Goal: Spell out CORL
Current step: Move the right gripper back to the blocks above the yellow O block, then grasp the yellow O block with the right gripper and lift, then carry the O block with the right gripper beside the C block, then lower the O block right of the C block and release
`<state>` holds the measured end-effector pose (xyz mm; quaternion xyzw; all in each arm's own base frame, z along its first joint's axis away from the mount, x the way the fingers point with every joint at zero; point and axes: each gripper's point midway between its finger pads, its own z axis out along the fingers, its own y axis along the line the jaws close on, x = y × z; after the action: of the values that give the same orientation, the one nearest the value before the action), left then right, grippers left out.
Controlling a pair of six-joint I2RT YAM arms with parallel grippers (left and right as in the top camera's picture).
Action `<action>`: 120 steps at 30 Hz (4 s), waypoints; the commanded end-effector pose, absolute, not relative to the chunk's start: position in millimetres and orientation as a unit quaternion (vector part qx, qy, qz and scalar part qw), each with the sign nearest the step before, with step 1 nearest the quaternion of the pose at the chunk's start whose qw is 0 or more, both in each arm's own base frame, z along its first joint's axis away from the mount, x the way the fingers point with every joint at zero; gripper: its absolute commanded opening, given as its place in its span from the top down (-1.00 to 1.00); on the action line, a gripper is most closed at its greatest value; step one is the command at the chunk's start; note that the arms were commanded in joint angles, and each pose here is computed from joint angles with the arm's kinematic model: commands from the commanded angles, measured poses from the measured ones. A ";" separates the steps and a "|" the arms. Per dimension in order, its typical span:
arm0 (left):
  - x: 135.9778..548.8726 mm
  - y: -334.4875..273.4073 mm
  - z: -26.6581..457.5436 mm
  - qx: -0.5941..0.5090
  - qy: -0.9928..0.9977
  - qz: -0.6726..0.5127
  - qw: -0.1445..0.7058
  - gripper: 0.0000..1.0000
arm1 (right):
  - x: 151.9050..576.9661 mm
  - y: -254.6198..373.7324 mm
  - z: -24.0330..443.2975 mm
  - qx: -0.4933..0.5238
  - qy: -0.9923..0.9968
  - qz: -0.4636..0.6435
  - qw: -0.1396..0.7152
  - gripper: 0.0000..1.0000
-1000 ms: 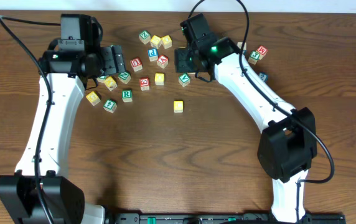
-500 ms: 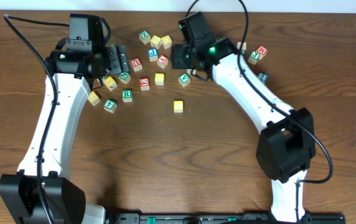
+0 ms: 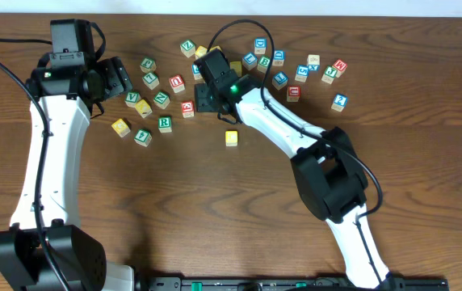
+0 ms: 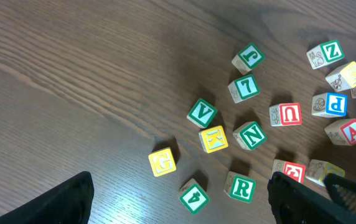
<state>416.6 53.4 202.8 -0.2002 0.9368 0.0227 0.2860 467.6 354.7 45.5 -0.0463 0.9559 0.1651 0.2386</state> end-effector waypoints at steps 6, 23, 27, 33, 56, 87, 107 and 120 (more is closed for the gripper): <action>417.4 57.7 199.9 -0.208 0.936 0.031 0.282 -0.77 | 475.9 355.9 31.0 -0.033 0.956 0.158 0.246 -0.11; 417.4 57.7 199.9 -0.208 0.936 0.030 0.282 -0.76 | 480.7 353.8 6.6 -0.027 0.958 0.143 0.248 0.24; 417.4 57.7 199.9 -0.208 0.936 0.030 0.282 -0.76 | 481.6 352.8 7.1 -0.035 0.957 0.141 0.250 0.34; 417.4 57.7 199.9 -0.208 0.936 0.030 0.282 -0.76 | 481.2 352.5 16.2 -0.054 0.955 0.137 0.255 0.42; 417.4 57.7 199.9 -0.208 0.936 0.030 0.282 -0.76 | 450.2 303.5 178.6 -0.076 0.941 0.111 0.310 0.46; 421.4 58.0 202.5 -0.208 0.933 0.029 0.291 -0.77 | 380.6 248.1 51.3 0.001 0.984 0.074 0.162 0.52; 421.3 58.0 202.4 -0.208 0.933 0.029 0.291 -0.77 | 374.5 245.9 15.0 0.016 0.985 0.066 0.157 0.47; 421.3 58.0 202.4 -0.208 0.933 0.029 0.291 -0.77 | 374.3 249.6 8.3 0.012 0.986 0.066 0.155 0.30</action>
<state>419.9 53.6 204.9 -0.2002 0.9345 0.0217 0.2936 380.9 245.4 15.3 0.0175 0.9842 0.0716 0.1608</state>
